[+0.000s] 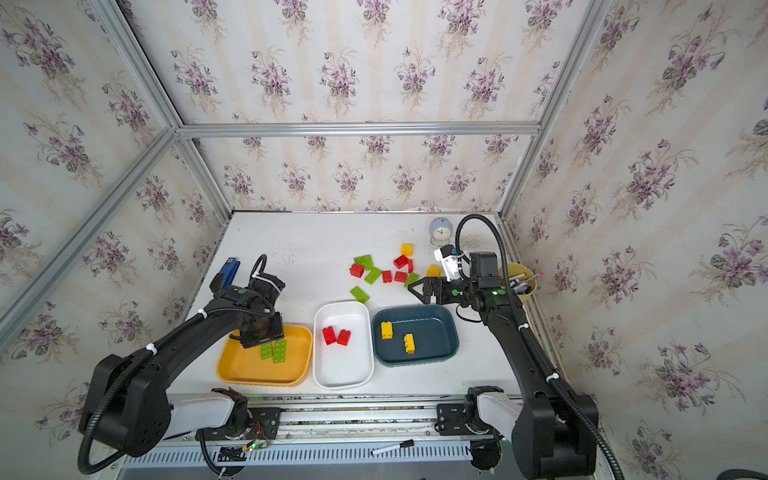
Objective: Sort the legos into containers by color
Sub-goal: 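Carry the green brick with the left gripper and drop it into the yellow tray, then move the left gripper to a lime-green 2x3 brick and grasp it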
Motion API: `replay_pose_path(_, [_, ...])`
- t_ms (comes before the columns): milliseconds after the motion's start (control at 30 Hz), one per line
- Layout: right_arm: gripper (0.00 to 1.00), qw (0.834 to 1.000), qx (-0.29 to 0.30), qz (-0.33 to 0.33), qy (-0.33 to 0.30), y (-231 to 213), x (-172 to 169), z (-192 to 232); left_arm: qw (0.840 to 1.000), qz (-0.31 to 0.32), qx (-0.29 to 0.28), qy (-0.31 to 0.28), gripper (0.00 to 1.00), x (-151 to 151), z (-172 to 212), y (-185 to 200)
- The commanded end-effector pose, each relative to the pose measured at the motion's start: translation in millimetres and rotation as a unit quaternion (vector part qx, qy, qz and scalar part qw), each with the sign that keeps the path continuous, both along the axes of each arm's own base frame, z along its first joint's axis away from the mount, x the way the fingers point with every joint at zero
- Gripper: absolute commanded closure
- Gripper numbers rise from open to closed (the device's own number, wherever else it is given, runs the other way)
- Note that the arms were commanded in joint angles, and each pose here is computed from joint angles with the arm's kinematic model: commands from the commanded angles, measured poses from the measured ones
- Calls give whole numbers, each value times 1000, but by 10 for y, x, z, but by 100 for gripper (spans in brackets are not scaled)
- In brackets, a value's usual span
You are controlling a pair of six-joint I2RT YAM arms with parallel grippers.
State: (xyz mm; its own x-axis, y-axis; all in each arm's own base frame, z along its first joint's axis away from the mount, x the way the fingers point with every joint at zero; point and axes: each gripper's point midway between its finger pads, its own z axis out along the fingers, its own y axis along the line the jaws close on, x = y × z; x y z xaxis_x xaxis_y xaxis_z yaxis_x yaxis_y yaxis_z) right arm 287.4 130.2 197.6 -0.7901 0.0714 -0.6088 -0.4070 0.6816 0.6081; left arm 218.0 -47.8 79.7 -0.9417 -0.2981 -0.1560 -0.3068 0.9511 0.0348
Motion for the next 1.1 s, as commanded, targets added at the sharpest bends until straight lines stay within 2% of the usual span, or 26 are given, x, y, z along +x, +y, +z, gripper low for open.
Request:
replay_pose_path(0, [0, 1000, 4, 5, -5, 17, -7, 16, 998, -26, -45, -19, 40, 154, 186, -240])
replay_pose_path(233, [0, 1000, 5, 3, -10, 14, 12, 56, 993, -77, -82, -47, 37, 567, 523, -789])
replay_pose_path(433, [0, 1000, 3, 1, -11, 7, 13, 47, 985, -140, -89, -51, 36, 930, 595, -1336])
replay_pose_path(633, [0, 1000, 4, 0, -6, 8, 8, 11, 978, -181, -97, -35, 36, 1182, 456, -1784])
replay_pose_path(833, [0, 1000, 15, 2, -15, 29, 12, 2, 974, -209, -92, -11, 35, 1301, 207, -2084])
replay_pose_path(967, [0, 1000, 12, 5, -23, 28, 4, -17, 974, -202, -100, 2, 33, 1360, 94, -2198])
replay_pose_path(1067, [0, 1000, 11, 8, -21, 28, 1, -50, 979, -174, -102, 10, 33, 1399, 19, -2230])
